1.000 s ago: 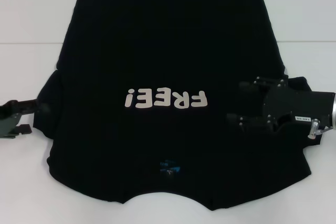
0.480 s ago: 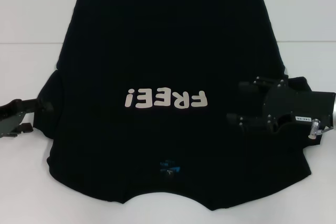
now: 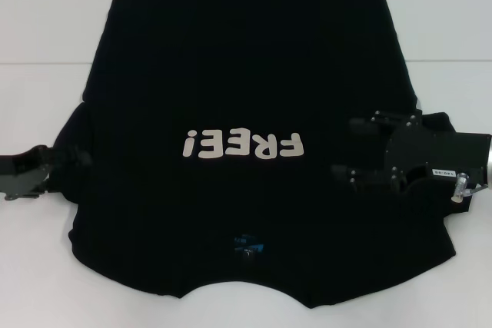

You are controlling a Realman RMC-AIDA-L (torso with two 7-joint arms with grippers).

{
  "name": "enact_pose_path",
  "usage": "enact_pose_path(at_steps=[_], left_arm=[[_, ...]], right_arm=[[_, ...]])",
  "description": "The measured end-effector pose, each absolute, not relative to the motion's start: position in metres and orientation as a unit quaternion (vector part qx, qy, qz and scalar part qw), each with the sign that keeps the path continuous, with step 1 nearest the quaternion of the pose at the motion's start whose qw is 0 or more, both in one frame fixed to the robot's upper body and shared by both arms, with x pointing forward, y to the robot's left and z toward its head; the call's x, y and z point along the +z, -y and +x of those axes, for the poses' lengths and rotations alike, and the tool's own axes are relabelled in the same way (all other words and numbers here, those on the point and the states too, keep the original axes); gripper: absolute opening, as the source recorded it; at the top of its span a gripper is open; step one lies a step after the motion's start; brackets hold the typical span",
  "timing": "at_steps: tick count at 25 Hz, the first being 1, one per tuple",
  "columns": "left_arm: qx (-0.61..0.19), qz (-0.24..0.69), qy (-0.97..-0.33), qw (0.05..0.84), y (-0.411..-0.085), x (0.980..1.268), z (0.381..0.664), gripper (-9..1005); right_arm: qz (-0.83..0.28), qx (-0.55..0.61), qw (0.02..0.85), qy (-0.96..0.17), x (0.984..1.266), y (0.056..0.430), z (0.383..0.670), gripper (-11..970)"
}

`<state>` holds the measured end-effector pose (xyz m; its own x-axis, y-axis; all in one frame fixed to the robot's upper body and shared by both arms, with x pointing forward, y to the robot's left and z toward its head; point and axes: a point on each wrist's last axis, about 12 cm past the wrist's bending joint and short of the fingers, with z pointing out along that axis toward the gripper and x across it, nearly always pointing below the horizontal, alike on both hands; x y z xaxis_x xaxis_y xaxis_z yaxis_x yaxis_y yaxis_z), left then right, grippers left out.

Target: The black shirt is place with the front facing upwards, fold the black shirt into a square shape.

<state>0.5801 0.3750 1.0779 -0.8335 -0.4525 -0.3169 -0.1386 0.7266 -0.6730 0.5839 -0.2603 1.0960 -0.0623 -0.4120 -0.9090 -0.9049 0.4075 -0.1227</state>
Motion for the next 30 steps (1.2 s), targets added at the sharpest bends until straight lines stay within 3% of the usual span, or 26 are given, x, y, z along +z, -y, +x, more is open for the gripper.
enact_pose_path(at_steps=[11,17,19,25,30], left_arm=[[-0.303,-0.147,-0.91,0.243,-0.3731,1.0787,0.5854,763],[-0.299,-0.15,-0.91,0.246,-0.3741,1.0784,0.5859,563],[-0.299,-0.15,-0.91,0.246,-0.3743,1.0784,0.5859,325],[-0.296,-0.148,-0.911,0.247,-0.3752,1.0798,0.587,93],[-0.293,-0.147,-0.911,0.249,-0.3772,1.081,0.5874,52]], right_arm=[[-0.482,0.253,0.487,-0.683,1.096,0.2603,0.5839,884],[-0.482,0.254,0.486,-0.683,1.096,0.2603,0.5838,884],[-0.482,0.254,0.486,-0.683,1.0961,0.2602,0.5838,884],[-0.482,0.254,0.486,-0.683,1.0961,0.2602,0.5837,884],[-0.482,0.254,0.486,-0.683,1.0957,0.2601,0.5835,885]])
